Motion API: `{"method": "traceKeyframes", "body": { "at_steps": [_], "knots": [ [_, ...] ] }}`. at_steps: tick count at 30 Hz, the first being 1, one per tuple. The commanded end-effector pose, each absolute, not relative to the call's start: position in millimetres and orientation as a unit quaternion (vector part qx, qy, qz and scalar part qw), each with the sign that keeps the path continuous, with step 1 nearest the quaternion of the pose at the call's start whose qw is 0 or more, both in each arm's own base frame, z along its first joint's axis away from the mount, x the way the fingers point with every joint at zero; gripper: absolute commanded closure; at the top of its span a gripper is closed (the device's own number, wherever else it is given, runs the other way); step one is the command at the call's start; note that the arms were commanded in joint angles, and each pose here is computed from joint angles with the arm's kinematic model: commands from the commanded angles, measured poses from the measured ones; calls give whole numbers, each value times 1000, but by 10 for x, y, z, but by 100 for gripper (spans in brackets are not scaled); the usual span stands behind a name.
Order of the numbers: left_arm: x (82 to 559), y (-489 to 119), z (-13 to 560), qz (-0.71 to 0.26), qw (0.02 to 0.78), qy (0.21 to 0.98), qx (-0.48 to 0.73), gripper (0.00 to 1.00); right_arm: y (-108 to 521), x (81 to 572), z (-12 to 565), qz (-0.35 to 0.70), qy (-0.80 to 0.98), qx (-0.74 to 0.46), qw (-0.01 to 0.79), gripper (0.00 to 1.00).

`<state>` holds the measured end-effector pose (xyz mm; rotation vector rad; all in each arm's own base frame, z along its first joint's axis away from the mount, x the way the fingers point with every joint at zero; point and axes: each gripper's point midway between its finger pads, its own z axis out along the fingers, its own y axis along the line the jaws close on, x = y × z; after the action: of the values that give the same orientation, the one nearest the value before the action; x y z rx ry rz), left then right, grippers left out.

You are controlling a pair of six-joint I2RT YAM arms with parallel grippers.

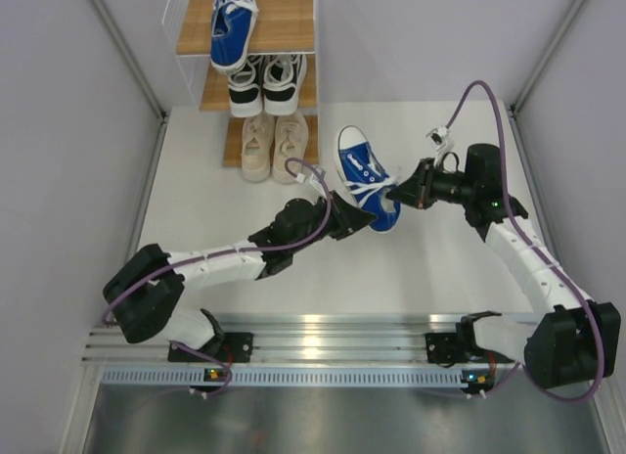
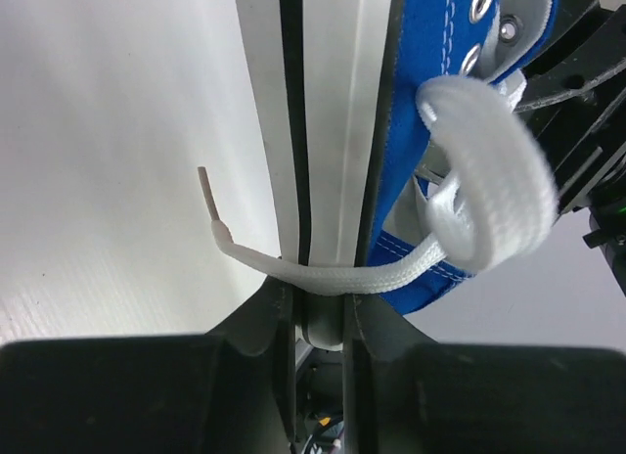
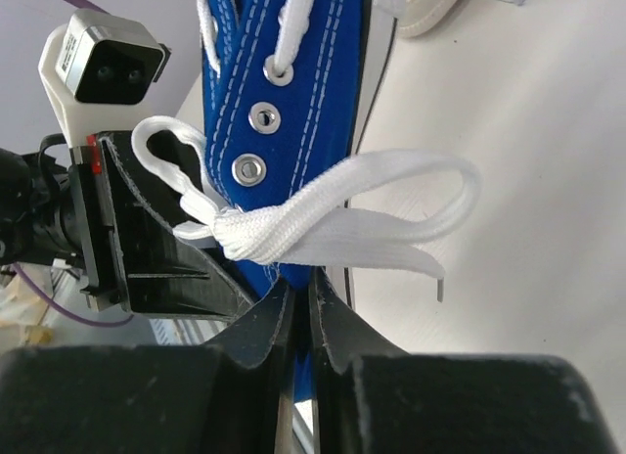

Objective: Place and organize the shoes onto the shoe shelf

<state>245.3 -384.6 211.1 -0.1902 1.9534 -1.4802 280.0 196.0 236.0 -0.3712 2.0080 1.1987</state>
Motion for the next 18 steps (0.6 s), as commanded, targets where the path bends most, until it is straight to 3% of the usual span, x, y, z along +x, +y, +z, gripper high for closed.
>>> {"method": "traceKeyframes", "body": {
  "at_steps": [1,3,4,7,12,18],
  "knots": [
    [2402,-3783,2614,-592,390,705,-25,100,2105,2600,2804,485,727,-246,418,92],
    [2405,-3620,2724,-575,408,709,-12,100,2064,2606,2853,464,724,-267,434,81],
    [2413,-3549,2731,-554,423,717,10,100,2028,2606,2885,445,724,-285,443,67],
    [2408,-3206,2697,-490,442,751,39,100,1907,2633,3005,398,715,-323,475,40],
    [2303,-2628,2974,-422,476,767,78,100,1750,2645,3164,358,705,-348,503,25],
    [2288,-2106,3686,-342,562,744,119,100,1672,2648,3161,350,702,-350,512,24]
  ]
}}
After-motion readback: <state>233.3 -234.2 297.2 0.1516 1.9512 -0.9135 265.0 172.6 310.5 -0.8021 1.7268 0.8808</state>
